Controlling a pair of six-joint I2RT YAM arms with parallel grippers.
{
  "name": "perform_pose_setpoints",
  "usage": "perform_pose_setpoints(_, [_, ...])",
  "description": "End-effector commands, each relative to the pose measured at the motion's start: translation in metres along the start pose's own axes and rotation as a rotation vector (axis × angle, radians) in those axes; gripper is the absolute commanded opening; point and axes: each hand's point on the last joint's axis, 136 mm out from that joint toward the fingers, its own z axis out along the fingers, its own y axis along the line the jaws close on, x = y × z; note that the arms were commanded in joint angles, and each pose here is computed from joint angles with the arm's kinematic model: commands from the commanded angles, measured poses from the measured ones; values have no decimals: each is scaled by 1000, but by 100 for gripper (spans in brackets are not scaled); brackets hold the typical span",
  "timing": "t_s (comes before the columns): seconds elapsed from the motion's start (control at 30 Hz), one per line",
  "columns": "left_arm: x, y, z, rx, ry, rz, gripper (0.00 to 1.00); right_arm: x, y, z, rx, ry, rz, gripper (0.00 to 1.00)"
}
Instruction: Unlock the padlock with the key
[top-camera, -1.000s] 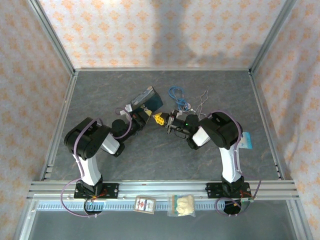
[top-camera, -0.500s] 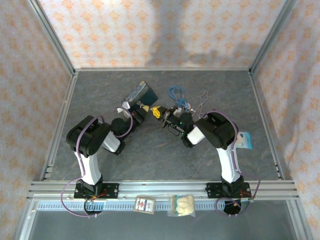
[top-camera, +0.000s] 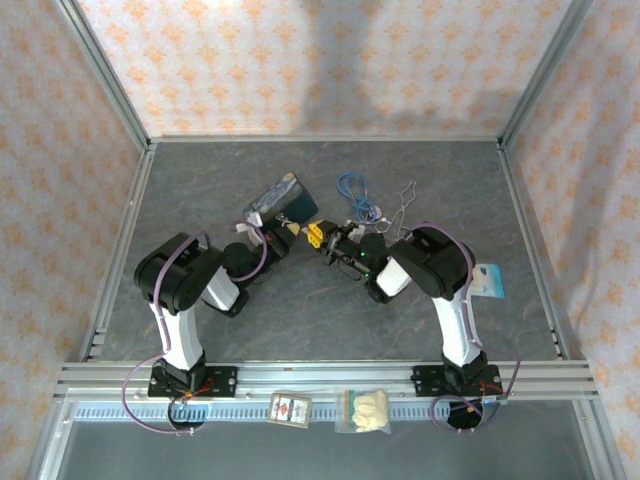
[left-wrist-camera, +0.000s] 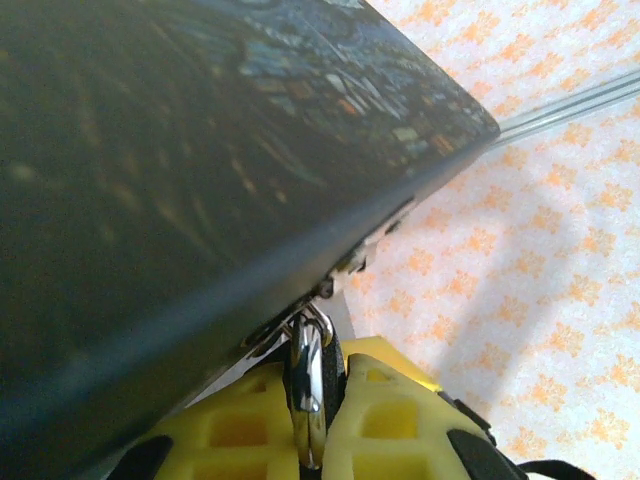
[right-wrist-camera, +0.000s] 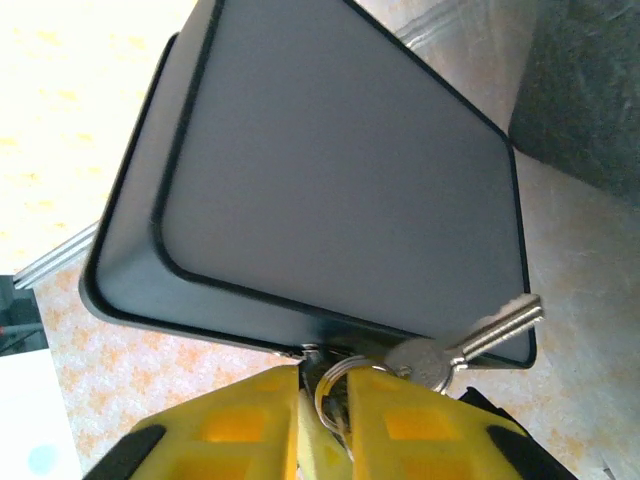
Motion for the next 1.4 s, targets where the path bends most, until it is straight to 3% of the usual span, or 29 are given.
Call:
perform_pose_setpoints(0.0, [-5, -38, -7, 155, -36, 54, 0, 34, 87, -22, -307, 167, 355, 28])
perform_pose_setpoints(0.1, [-8, -26, -4, 89, -49, 39, 0, 30, 77, -28, -282, 141, 334, 37])
perform_pose_setpoints(0.23, [-11, -13, -2, -6, -46, 25, 0, 24, 55, -35, -197, 112, 222, 55])
perform_pose_setpoints(0.3, [-11, -9, -1, -52, -33, 39, 0, 15, 42, -42, -153, 70, 173, 57])
perform_pose_setpoints(0.63, [5, 23, -7, -301, 95, 113, 0, 3, -5, -46, 198, 44, -261, 59])
perform_pose_setpoints(0.8, [22, 33, -11, -407, 178, 159, 0, -10, -15, -49, 459, 6, -594, 62])
perform_pose_setpoints(0.97, [29, 28, -9, -403, 218, 91, 0, -24, -20, -61, 674, 30, -967, 62])
perform_pose_setpoints(1.2, [31, 12, 5, -404, 282, 55, 0, -17, -26, -73, 748, 192, -1423, 48])
perform_pose_setpoints(1.37, [36, 3, 15, -384, 340, 37, 0, 5, -35, -66, 770, 309, -1711, 45])
